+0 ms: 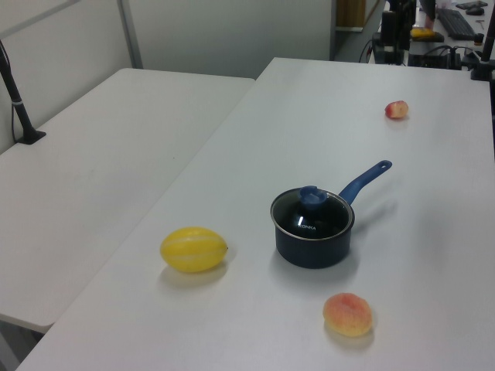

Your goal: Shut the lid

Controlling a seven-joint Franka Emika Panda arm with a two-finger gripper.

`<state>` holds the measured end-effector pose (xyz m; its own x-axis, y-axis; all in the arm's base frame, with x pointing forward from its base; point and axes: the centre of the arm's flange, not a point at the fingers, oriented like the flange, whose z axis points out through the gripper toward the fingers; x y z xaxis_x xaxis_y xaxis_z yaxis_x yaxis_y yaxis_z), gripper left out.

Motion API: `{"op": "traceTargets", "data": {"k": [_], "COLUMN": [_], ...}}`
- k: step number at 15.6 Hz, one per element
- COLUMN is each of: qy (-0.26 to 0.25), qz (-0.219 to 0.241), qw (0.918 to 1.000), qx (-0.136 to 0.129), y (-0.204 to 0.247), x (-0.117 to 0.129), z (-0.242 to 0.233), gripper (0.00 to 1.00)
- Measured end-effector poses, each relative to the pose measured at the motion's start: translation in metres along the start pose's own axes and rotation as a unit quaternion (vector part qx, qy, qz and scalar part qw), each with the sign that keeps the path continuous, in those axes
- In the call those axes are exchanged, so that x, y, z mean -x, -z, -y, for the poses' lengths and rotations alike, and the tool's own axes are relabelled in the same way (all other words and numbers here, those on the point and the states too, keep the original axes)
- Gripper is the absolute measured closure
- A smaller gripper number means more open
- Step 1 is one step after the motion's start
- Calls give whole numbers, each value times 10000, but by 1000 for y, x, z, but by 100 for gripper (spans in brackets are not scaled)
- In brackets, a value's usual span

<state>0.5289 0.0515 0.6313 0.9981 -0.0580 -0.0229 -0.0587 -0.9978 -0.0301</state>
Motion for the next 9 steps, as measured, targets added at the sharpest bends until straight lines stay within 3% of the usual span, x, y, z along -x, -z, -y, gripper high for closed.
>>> {"op": "traceTargets", "data": {"k": [6,9], "qy": [175,168], "qz": [-717,-745], "qw": [9973,9971], "qx": [-46,-42], "y": [1,-3], "x": [-28,-33], "z": [-37,-38], "gripper": [0,0]}}
